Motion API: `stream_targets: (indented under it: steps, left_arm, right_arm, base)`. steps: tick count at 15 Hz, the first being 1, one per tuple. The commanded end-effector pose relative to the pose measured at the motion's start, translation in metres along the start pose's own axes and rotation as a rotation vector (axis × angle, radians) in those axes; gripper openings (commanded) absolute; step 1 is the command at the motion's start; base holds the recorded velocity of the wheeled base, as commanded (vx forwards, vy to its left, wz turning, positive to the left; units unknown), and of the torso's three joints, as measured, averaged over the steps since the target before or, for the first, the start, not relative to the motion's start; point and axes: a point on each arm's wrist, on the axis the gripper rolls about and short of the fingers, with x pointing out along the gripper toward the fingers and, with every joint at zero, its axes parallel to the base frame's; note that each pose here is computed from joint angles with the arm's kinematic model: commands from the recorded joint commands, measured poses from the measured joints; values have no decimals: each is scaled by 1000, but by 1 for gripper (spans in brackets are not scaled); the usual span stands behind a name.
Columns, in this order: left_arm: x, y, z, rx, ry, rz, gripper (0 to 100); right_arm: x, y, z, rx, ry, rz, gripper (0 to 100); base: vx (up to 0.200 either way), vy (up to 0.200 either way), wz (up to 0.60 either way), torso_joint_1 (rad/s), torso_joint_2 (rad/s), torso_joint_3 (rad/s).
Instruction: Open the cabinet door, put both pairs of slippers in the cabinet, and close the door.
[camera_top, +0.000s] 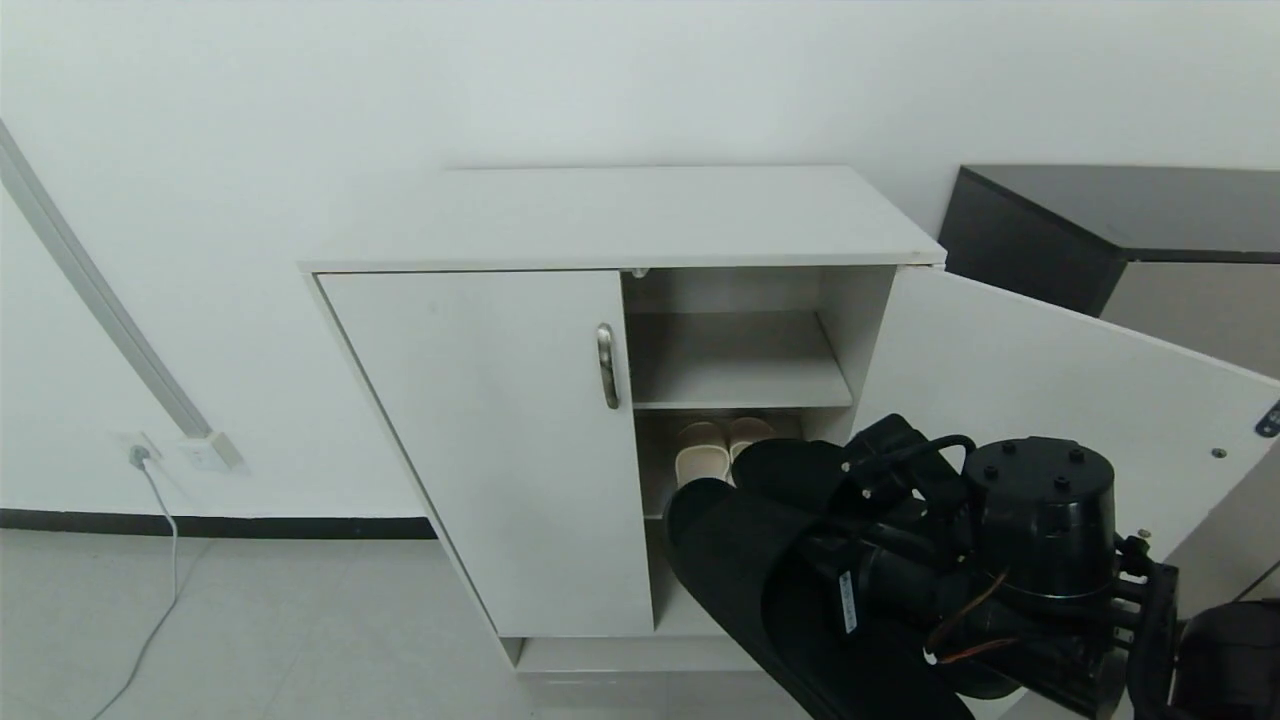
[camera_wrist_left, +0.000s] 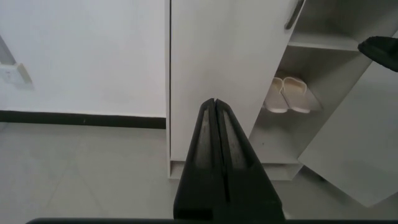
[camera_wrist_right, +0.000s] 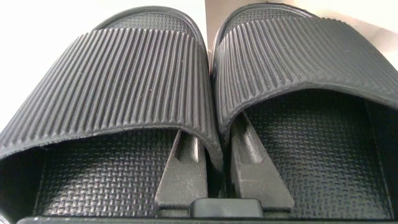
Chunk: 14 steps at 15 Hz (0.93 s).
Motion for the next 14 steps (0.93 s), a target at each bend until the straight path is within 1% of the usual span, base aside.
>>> stream_targets:
  steps: [1, 6, 8, 12, 14]
  left_arm:
    - [0, 0, 0, 0, 1, 1, 0]
    - [0, 0, 0, 0, 1, 1, 0]
    - [0, 0, 0, 0, 3, 1, 0]
    - [0, 0, 0, 0, 1, 1, 0]
    - [0, 0, 0, 0, 1, 1, 0]
  right_arm:
    - [0, 0, -2, -1, 8, -1, 0]
    - [-1, 0, -4, -2, 14, 2, 0]
    - [0, 1, -3, -3, 3, 3, 0]
    - [-1, 1, -7, -6, 16, 12, 0]
    - [-1, 1, -6, -5, 13, 14, 0]
  base:
    - [0, 0, 0, -144, 476, 334]
    - [0, 0, 0, -113, 458, 341]
    - [0, 0, 0, -76, 452, 373]
    - [0, 0, 0, -32, 441, 399]
    - [0, 0, 0, -5, 195, 195]
